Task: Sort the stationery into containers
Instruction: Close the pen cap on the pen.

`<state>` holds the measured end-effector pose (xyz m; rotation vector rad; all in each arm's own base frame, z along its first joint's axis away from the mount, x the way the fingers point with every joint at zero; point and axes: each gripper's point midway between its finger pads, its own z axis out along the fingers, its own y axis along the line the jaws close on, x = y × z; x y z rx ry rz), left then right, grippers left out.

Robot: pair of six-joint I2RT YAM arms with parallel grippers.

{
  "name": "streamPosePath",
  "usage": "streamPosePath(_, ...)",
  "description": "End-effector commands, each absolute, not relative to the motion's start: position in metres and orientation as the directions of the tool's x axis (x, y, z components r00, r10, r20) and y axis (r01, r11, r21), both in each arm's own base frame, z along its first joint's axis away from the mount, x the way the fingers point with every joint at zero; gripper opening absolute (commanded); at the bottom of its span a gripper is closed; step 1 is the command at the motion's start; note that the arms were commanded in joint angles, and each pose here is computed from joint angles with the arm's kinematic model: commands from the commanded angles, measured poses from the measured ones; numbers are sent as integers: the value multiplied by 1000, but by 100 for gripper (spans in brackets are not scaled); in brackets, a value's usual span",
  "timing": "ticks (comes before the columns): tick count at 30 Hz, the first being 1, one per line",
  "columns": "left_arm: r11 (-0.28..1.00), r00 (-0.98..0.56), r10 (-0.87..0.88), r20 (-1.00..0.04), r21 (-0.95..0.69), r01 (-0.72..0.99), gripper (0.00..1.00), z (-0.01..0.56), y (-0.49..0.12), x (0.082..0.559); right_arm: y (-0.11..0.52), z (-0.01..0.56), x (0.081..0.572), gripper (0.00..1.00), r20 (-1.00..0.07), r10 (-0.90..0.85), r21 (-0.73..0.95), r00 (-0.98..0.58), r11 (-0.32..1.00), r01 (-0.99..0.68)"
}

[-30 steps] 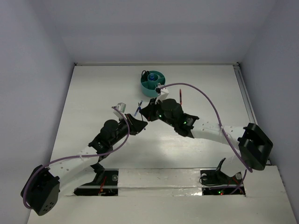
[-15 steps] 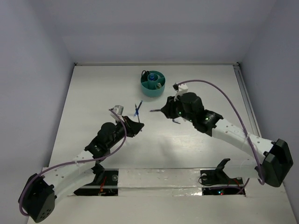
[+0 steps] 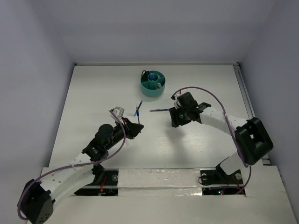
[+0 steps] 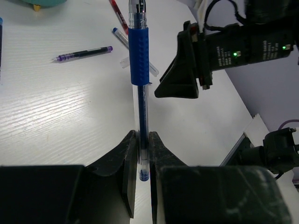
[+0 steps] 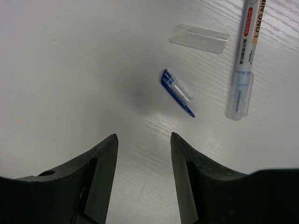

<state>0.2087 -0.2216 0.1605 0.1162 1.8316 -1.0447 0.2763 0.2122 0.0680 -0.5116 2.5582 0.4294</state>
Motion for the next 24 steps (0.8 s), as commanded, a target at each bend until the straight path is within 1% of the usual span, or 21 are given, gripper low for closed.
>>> streamPosePath(1, 622, -475, -347, -809, -577, 529, 0, 167, -220, 208, 212, 65, 290, 55, -514, -319, 180, -796, 868, -463)
streamPosePath(4, 615, -479, -344, -808, -579, 535, 0, 167, -222, 208, 215, 63, 303, 55, -528, -327, 155, -784, 871, -467)
streamPosePath(7, 608, -488, -337, -805, -582, 540, 0, 166, -224, 207, 207, 57, 317, 55, -519, -336, 98, -786, 890, -445)
streamPosePath(14, 600, -498, -338, -799, -590, 540, 0, 162, -225, 205, 202, 45, 329, 56, -502, -380, 45, -777, 886, -462)
streamPosePath(22, 600, -498, -338, -799, -590, 540, 0, 163, -226, 206, 212, 39, 337, 55, -495, -409, 60, -766, 864, -500)
streamPosePath(24, 598, -498, -343, -797, -594, 538, 0, 164, -226, 206, 213, 36, 339, 54, -484, -414, 59, -771, 864, -501)
